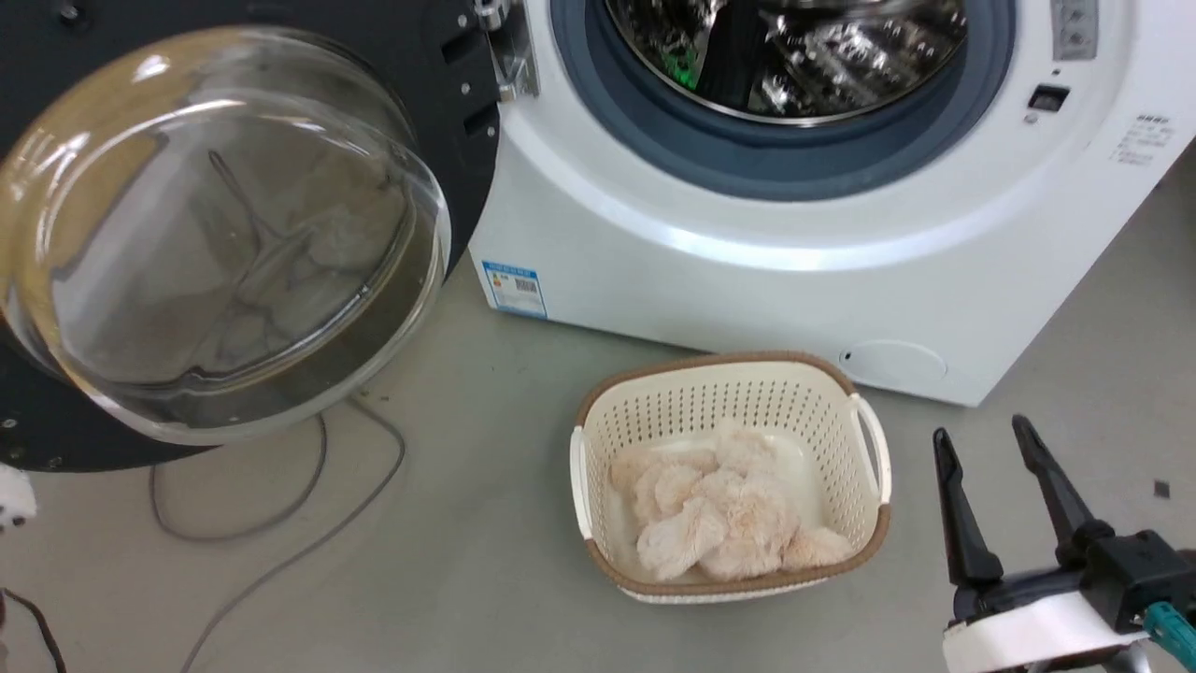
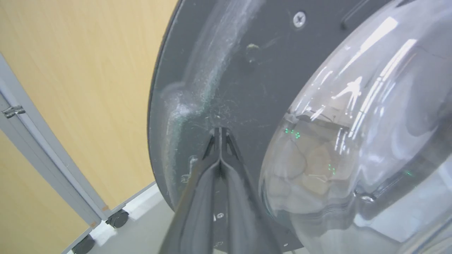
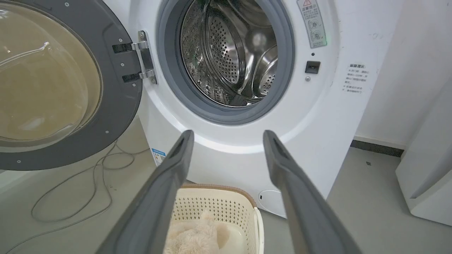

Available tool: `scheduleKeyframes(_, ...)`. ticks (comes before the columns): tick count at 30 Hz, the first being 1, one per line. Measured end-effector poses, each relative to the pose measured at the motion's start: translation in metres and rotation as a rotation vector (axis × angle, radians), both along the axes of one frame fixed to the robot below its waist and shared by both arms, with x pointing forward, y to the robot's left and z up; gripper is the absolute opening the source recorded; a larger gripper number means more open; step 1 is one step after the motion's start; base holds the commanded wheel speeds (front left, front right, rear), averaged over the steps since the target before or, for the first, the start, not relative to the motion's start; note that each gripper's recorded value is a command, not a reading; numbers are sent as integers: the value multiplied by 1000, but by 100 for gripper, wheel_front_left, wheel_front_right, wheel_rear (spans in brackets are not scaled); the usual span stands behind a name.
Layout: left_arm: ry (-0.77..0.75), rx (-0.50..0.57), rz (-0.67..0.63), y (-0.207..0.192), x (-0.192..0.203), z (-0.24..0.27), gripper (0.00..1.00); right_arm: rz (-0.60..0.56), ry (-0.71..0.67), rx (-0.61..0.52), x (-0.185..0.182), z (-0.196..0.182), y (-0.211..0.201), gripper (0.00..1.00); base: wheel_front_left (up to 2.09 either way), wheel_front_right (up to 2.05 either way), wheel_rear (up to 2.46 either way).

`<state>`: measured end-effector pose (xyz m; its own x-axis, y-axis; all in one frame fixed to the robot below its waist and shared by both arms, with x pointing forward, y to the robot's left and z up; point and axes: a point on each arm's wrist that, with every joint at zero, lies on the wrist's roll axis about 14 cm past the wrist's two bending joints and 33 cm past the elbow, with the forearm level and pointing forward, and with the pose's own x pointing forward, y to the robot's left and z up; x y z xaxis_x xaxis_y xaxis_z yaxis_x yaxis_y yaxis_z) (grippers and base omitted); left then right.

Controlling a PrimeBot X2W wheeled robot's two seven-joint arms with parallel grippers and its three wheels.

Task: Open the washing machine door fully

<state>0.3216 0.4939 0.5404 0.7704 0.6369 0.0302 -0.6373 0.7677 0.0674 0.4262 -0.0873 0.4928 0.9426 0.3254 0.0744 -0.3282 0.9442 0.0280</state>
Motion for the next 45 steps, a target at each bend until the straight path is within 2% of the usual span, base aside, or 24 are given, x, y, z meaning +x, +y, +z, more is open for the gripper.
scheduleKeyframes(8, -64, 56, -73, -29, -17, 15, 0, -10, -43, 4, -17, 20, -5, 100, 0, 0, 0)
scheduleKeyframes(15, -159, 71, -167, -79, -25, 24, 0, -31, -65, 15, -35, 32, -14, 100, 0, 0, 0)
scheduleKeyframes(16, -164, 74, -180, -86, -27, 24, 45, -34, -69, 16, -37, 33, -16, 100, 0, 0, 0)
scheduleKeyframes(17, -172, 78, -194, -92, -28, 25, 100, -37, -70, 16, -40, 34, -17, 100, 0, 0, 0)
scheduleKeyframes(27, -229, 98, -349, -164, -22, 32, 100, -97, -101, 28, -52, 45, -38, 100, 0, 0, 0)
scheduleKeyframes(45, -195, -34, -606, -260, 2, 1, 100, -245, -119, 28, -79, 50, -88, 100, 0, 0, 0)
